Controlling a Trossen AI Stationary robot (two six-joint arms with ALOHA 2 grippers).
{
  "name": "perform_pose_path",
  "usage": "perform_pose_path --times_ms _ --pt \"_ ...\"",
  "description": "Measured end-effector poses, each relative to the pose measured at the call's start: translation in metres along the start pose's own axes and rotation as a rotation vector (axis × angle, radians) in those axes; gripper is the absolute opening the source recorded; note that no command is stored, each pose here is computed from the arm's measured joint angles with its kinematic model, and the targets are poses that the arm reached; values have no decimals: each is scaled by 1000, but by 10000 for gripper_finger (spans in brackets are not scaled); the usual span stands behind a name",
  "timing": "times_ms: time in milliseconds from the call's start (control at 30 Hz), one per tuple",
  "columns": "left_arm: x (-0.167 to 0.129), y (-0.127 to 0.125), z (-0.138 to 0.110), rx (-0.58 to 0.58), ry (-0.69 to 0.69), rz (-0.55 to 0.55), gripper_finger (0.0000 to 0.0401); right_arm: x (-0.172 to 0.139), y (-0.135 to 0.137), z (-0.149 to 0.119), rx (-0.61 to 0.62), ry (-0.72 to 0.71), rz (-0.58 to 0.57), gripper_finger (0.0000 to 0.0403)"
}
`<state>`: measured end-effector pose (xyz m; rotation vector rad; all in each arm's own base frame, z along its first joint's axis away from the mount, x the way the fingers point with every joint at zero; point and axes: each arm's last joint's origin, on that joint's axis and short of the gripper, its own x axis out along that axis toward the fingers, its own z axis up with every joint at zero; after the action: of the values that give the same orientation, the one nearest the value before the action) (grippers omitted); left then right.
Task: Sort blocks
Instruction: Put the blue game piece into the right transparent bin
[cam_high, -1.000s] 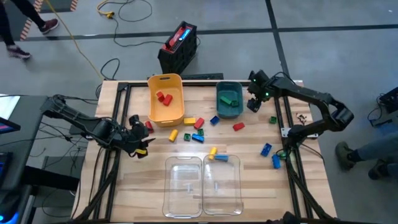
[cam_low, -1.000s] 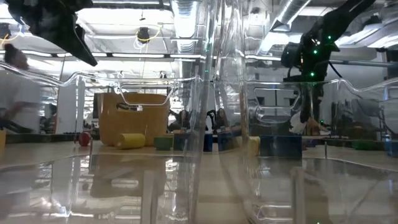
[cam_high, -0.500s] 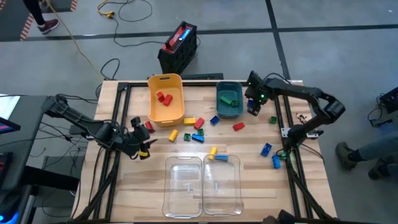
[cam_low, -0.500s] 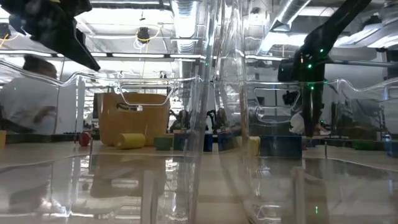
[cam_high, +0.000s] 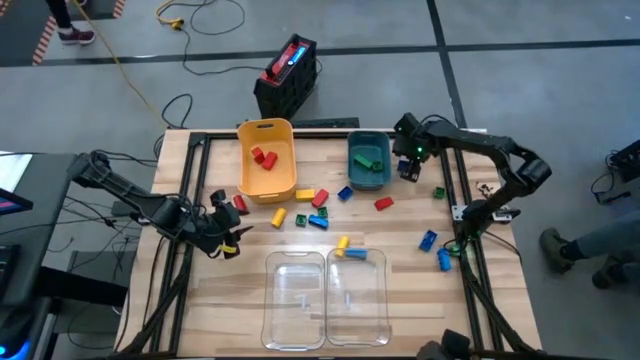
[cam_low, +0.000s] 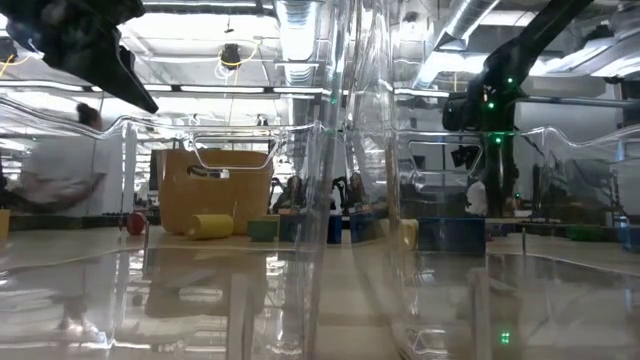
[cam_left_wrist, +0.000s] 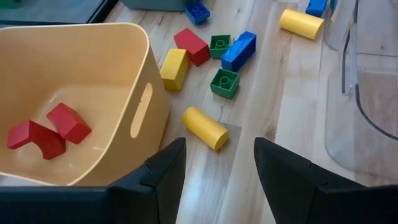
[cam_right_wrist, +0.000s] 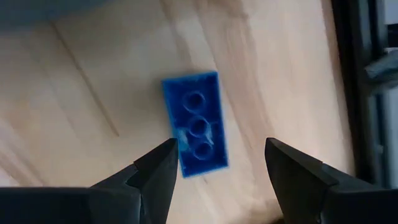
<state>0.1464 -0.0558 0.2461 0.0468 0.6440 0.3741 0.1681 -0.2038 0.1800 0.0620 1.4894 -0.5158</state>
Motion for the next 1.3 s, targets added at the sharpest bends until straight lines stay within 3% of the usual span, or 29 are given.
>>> perform_pose_path --times_ms 133,400,633,833,1067,1300 --pt "0 0 0 10 4 -3 184 -3 -1 1 -30 32 -91 256" --pt "0 1 -1 44 8 0 184 -9 6 6 -96 34 -110 254" --pt "3 5 3 77 -11 48 184 -20 0 11 -77 26 -92 255" --pt "9 10 14 43 -68 78 184 -26 -8 10 15 17 -36 256" --pt "7 15 50 -10 -290 53 184 -28 -9 11 44 17 -35 256" --pt "4 15 54 -71 -278 20 184 -28 -9 11 49 11 -17 256"
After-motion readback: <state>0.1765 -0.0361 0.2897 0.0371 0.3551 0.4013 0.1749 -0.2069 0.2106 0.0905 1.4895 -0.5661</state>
